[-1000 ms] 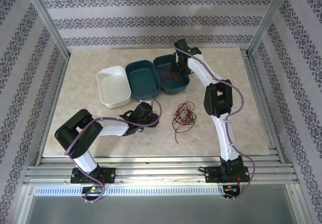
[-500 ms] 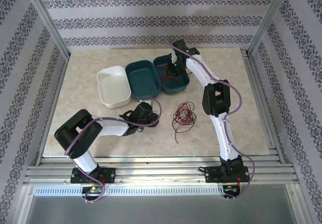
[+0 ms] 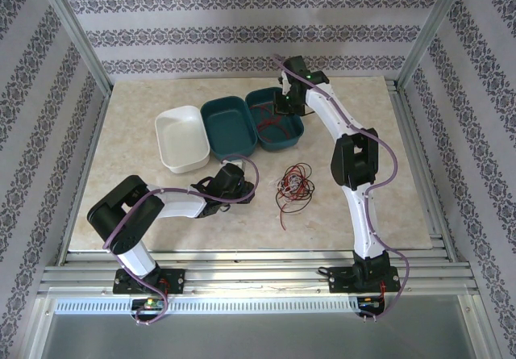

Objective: Untangle the cables

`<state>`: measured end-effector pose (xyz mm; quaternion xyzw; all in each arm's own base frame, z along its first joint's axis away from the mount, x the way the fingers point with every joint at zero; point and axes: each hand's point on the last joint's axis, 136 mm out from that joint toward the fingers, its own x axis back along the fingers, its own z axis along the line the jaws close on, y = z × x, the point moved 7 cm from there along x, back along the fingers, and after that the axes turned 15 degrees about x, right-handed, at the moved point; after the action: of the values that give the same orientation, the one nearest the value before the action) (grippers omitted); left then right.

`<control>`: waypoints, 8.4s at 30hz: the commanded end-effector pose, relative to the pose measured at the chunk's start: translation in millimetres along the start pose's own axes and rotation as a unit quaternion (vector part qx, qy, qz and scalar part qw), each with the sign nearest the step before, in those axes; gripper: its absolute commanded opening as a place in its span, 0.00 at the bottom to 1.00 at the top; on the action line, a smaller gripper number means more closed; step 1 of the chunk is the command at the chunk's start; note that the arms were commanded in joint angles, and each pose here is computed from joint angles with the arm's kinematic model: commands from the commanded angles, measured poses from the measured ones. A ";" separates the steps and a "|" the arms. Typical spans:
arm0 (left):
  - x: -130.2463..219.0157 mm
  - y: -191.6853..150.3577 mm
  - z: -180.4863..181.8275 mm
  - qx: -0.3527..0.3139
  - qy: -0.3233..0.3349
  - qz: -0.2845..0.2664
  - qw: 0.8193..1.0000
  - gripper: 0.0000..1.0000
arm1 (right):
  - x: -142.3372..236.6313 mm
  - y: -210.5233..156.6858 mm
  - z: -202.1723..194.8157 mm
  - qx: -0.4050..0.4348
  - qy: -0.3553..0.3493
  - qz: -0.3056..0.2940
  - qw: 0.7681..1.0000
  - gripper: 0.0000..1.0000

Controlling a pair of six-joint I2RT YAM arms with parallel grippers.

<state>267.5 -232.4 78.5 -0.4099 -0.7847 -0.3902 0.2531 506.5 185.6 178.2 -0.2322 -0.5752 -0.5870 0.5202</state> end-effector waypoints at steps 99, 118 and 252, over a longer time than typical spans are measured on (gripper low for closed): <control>-25.9 -1.7 -65.5 -0.069 -0.049 0.014 0.996 0.43 | 17.4 -196.0 40.2 -0.076 -0.032 0.030 0.996 0.19; -27.6 -3.9 -63.4 -0.066 -0.051 0.017 0.996 0.40 | 74.7 -182.1 64.5 -0.040 0.034 -0.059 0.997 0.00; 52.8 16.3 -14.9 -0.054 0.054 -0.113 0.991 0.89 | 54.9 14.9 66.0 0.186 -0.066 -0.069 0.978 0.00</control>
<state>253.3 -218.0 129.2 -0.3227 -0.7889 -0.4749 0.2191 475.0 219.5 245.8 -0.1631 -0.7107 -0.5081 0.4585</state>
